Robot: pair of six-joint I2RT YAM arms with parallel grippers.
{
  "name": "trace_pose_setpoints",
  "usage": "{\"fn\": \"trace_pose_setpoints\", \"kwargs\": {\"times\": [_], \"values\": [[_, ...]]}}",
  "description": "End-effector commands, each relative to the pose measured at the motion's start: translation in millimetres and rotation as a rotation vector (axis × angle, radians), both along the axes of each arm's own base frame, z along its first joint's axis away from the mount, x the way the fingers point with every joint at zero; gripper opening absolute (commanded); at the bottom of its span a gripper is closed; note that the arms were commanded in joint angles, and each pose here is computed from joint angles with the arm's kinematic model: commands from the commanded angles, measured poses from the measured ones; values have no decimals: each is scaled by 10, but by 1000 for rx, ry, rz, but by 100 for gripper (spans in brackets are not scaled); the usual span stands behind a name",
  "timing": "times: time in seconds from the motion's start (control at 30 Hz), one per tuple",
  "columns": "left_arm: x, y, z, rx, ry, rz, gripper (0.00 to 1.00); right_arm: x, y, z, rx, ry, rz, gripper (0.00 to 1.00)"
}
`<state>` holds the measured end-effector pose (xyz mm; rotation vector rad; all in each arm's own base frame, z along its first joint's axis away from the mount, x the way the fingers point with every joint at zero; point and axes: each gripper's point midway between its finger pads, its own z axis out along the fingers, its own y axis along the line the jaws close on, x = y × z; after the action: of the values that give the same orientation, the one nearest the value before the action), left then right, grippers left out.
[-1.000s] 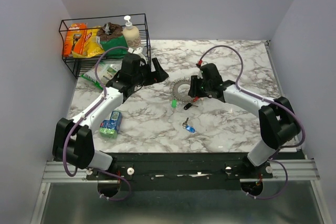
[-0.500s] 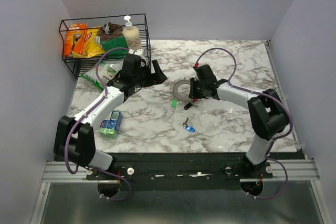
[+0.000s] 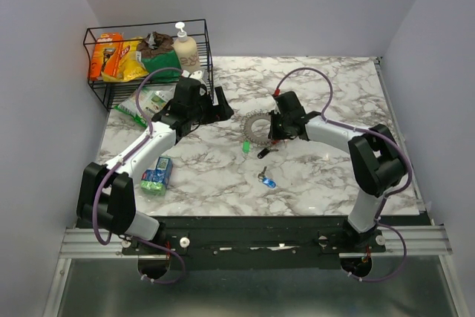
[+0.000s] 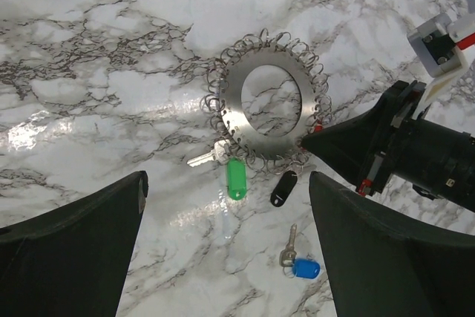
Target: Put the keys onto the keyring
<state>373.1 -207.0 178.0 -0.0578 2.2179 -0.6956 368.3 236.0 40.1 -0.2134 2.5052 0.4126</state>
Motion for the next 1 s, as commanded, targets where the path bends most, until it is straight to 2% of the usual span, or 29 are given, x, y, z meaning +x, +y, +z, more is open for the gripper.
{"fn": "trace_pose_setpoints", "kwargs": {"times": [0.0, 0.17, 0.23, 0.27, 0.33, 0.37, 0.47, 0.57, 0.67, 0.97], "values": [[52, 51, 12, 42, -12, 17, 99, 85, 46, 359, 21, -89, 17, 1], [52, 68, -9, 55, -10, 19, 99, 45, 6, 383, 12, -94, 20, 1], [44, 73, -12, 58, -8, 18, 99, 47, -62, 344, -13, -90, -12, 4], [53, 85, -19, 62, -9, 22, 99, 23, -85, 309, -22, -81, -16, 21], [54, 84, -50, 66, -6, 22, 99, 12, -89, 288, -22, -76, -20, 33], [55, 84, -52, 67, -4, 22, 99, 10, -85, 282, -23, -74, -20, 43], [57, 75, -76, 71, 11, 18, 99, 18, -88, 291, -22, -76, -22, 56], [68, 67, -84, 72, 13, 16, 99, 67, -147, 322, -48, -95, -45, 63], [79, 60, -108, 76, 23, 14, 99, 108, -178, 368, -68, -112, -53, 66], [90, 81, -240, 109, 60, 14, 99, 118, -137, 416, -65, -100, -31, 65]]}}
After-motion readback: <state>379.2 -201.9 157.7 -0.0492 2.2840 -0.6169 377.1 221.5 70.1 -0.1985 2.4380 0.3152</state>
